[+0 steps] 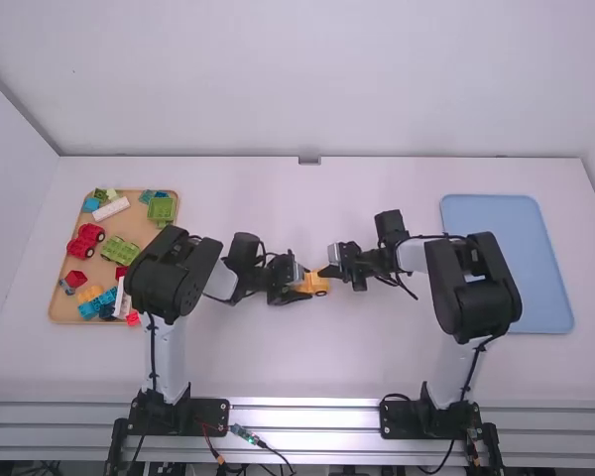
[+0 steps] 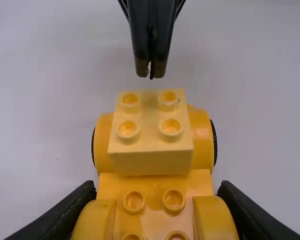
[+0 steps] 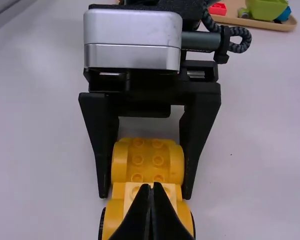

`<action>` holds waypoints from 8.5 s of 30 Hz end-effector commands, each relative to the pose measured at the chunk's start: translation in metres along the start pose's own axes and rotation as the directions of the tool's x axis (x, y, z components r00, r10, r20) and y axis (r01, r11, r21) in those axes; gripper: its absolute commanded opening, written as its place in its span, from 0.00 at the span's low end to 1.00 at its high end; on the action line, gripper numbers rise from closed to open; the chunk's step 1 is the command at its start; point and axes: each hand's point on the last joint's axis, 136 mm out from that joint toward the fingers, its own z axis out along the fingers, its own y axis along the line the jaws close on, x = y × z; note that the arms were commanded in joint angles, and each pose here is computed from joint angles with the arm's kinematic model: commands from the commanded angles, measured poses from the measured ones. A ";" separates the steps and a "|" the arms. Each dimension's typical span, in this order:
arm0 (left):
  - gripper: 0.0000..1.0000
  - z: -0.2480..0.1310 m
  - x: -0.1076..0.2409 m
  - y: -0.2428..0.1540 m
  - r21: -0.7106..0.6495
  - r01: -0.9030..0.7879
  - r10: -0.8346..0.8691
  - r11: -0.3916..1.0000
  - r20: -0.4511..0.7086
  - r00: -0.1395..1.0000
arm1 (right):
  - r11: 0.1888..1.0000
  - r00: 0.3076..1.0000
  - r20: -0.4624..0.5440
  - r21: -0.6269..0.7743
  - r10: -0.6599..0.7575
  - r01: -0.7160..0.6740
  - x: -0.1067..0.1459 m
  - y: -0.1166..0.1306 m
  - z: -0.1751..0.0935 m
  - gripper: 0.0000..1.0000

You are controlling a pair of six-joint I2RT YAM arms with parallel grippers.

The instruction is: Assemble lego blocks to make yellow taxi

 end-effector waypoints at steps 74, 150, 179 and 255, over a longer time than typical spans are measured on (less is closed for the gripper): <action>0.06 0.002 0.040 -0.010 -0.002 0.081 -0.080 0.997 -0.155 0.985 | 0.999 0.997 -0.065 -0.031 0.032 -0.034 0.026 0.005 0.020 0.00; 0.99 -0.014 0.035 -0.001 -0.142 -0.018 -0.010 0.990 -0.191 0.982 | 0.919 0.941 -0.247 0.374 0.231 -0.127 -0.030 -0.093 -0.067 0.99; 0.99 -0.293 -0.001 0.087 -0.891 0.343 -0.785 0.296 -0.023 0.619 | 0.829 0.855 -0.320 0.522 0.408 -0.199 -0.039 -0.115 -0.058 0.99; 0.96 -0.345 0.134 0.094 -0.474 0.254 -0.527 0.843 -0.638 0.562 | 0.743 0.830 -0.238 0.608 0.505 -0.278 -0.016 -0.129 -0.112 0.99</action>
